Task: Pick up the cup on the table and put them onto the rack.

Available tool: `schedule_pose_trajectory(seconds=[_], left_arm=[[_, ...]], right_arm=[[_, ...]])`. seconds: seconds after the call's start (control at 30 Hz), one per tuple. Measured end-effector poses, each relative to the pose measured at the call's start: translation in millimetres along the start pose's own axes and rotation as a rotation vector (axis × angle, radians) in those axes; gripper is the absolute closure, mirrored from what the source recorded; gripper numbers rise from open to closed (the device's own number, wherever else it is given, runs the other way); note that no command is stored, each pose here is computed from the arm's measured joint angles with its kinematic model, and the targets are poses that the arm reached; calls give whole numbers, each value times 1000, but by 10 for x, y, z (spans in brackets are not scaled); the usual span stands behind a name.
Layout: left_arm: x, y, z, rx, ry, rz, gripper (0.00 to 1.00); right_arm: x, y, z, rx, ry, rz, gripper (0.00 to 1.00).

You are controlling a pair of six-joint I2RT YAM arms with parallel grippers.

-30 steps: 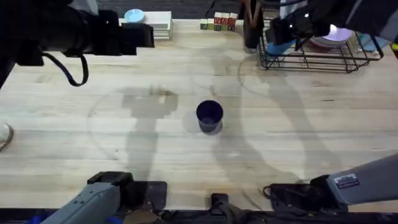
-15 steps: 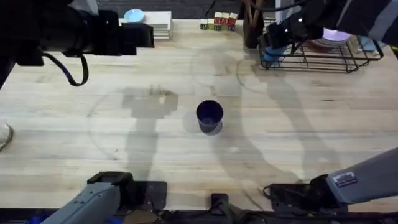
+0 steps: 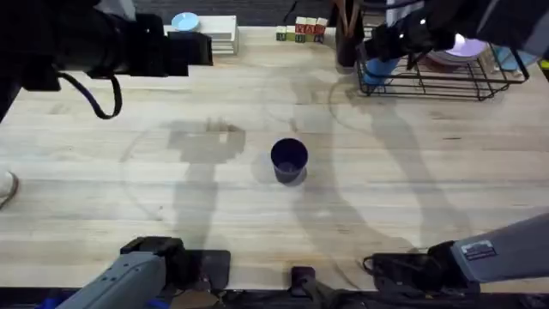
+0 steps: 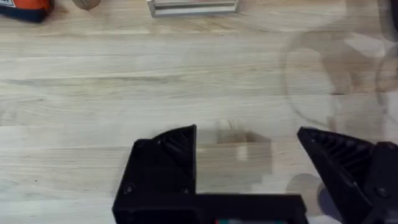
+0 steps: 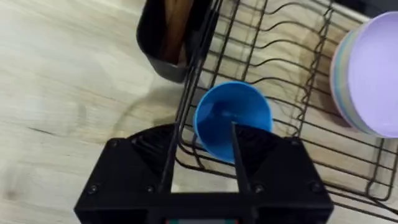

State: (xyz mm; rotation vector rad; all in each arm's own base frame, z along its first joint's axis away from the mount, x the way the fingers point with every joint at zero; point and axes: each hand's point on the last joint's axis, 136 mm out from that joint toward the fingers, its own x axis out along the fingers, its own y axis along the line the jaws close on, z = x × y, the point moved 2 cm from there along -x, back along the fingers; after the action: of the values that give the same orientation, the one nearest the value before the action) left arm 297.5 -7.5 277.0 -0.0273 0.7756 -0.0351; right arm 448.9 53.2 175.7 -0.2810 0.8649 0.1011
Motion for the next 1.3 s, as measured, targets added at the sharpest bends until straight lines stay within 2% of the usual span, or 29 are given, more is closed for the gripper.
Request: schedule_pose_trajectory(seconds=[0.17, 0.27, 0.4, 0.43, 0.5, 0.53, 0.8, 1.1, 1.3], left_arm=[[0, 0, 0, 0, 0, 0, 7], [0, 0, 0, 0, 0, 0, 8], [0, 0, 0, 0, 0, 0, 8], [0, 0, 0, 0, 0, 0, 8], [0, 0, 0, 0, 0, 0, 7], [0, 0, 0, 0, 0, 0, 7], [0, 0, 0, 0, 0, 0, 7], [0, 0, 0, 0, 0, 0, 7], [0, 0, 0, 0, 0, 0, 7]], right_arm=[[-268, -56, 144, 9, -69, -10, 464], [-440, -89, 205, 14, -104, -15, 354], [-814, -78, 244, 8, -147, -11, 274], [-869, -59, 230, 5, -146, -7, 221], [-994, 8, 187, -11, -138, 8, 56], [-1053, 50, 161, -21, -132, 17, 18], [-1391, 474, -97, -126, -63, 108, 10], [-1707, 1191, -486, -344, 36, 257, 10], [-1869, 1570, -598, -452, 27, 332, 10]])
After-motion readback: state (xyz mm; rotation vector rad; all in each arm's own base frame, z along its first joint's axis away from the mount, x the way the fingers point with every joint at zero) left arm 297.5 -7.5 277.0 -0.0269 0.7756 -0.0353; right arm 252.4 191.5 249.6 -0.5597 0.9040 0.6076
